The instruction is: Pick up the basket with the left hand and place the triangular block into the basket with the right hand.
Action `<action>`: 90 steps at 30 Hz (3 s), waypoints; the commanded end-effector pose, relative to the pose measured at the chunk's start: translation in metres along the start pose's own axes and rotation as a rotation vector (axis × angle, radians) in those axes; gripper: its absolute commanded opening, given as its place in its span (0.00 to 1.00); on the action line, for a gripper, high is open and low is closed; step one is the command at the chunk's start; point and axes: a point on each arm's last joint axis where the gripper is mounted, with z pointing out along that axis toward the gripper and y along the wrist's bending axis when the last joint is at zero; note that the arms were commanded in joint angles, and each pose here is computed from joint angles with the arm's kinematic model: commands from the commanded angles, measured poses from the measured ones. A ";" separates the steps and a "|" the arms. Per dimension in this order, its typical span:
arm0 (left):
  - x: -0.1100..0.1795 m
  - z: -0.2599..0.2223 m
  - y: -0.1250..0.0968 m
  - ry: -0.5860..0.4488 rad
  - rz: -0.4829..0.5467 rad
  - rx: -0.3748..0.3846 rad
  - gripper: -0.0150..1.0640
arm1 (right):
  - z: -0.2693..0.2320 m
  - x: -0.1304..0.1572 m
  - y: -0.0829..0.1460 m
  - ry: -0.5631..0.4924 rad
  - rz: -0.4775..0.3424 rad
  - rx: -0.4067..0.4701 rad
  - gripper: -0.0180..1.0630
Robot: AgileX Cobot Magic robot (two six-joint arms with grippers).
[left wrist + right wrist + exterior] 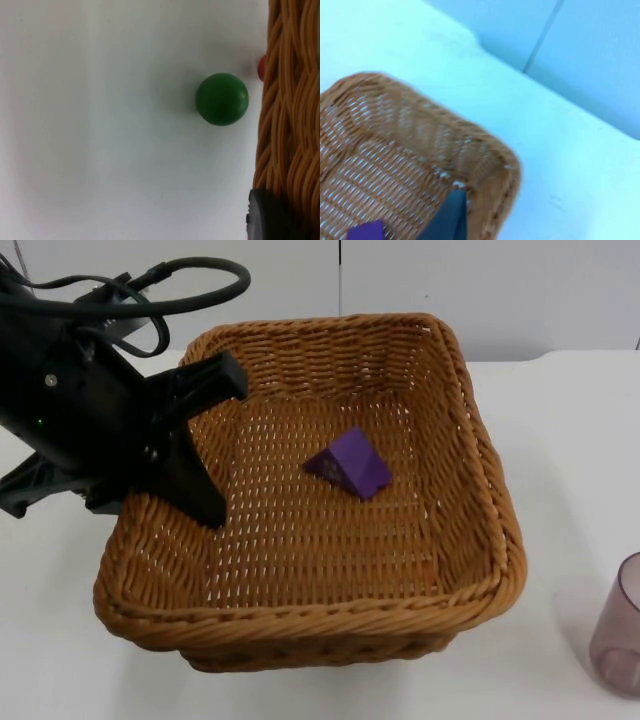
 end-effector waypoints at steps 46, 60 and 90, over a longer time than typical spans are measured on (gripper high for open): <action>-0.123 0.056 -0.023 -0.059 0.056 0.004 0.01 | -0.126 0.039 -0.164 -0.054 0.422 0.202 0.99; -0.178 0.083 0.004 -0.091 0.060 -0.069 0.01 | -0.126 0.039 -0.164 -0.055 0.403 0.205 0.99; -0.181 0.128 0.043 0.006 0.009 -0.104 0.01 | -0.126 0.039 -0.164 -0.054 0.399 0.205 0.99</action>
